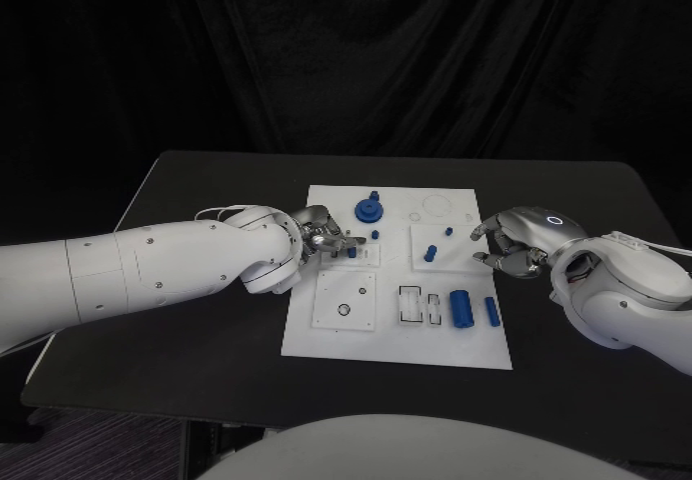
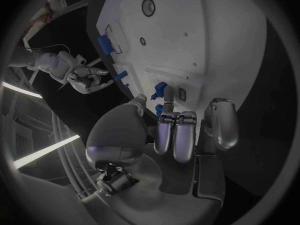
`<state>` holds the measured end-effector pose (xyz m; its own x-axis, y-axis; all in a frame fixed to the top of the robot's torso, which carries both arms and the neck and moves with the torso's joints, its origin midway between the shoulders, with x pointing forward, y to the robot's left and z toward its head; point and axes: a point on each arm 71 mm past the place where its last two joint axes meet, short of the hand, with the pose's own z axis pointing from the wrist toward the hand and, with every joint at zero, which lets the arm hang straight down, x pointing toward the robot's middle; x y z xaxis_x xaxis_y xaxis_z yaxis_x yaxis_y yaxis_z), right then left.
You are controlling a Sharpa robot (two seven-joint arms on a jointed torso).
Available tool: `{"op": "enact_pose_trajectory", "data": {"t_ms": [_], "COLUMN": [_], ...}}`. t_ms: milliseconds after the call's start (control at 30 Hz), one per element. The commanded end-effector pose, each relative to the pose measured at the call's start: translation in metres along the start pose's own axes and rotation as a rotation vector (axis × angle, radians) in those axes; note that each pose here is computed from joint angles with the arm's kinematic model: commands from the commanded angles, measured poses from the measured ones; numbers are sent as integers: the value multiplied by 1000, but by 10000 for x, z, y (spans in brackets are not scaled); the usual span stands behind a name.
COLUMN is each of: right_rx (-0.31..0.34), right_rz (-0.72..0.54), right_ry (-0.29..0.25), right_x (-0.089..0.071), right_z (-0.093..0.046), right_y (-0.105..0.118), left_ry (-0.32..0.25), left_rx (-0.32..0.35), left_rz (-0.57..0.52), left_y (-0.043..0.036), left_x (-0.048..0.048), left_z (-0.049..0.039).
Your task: Assemble the parts on the task board
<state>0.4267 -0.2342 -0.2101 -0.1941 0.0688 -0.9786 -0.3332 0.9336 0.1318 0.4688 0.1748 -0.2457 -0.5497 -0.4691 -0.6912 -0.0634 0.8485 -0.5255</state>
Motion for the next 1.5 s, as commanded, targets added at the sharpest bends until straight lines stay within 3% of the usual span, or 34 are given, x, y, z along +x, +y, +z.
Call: {"op": "enact_pose_trajectory", "data": {"t_ms": [33, 500, 633, 800, 900, 1033, 1233, 1367, 1500], "right_rx": [16, 15, 9, -3, -9, -36, -63, -61, -57], "right_rz": [-2, -1, 5, 17, 24, 42, 60, 58, 56], "right_ry": [3, 0, -16, -46, -66, -121, -175, -173, -168], "right_x": [10, 10, -1, -25, -40, -81, -124, -124, -121], "right_z": [-3, -5, -12, -26, -34, -43, -69, -74, -75], "right_y": [-10, -11, -14, -25, -32, -20, -13, -26, -35], "left_ry": [57, 41, -11, -122, -160, -225, -267, -248, -169], "left_rx": [-32, -31, -1, 51, 69, 115, 171, 177, 150], "left_rz": [20, 11, -13, -7, -6, -6, 20, 51, 111], "left_y": [64, 82, 65, 57, 66, 32, -106, -176, -208], "left_x": [86, 75, 42, -35, -76, -223, -477, -601, -693], "left_z": [12, 15, -5, -89, -139, -202, -253, -264, -222]}}
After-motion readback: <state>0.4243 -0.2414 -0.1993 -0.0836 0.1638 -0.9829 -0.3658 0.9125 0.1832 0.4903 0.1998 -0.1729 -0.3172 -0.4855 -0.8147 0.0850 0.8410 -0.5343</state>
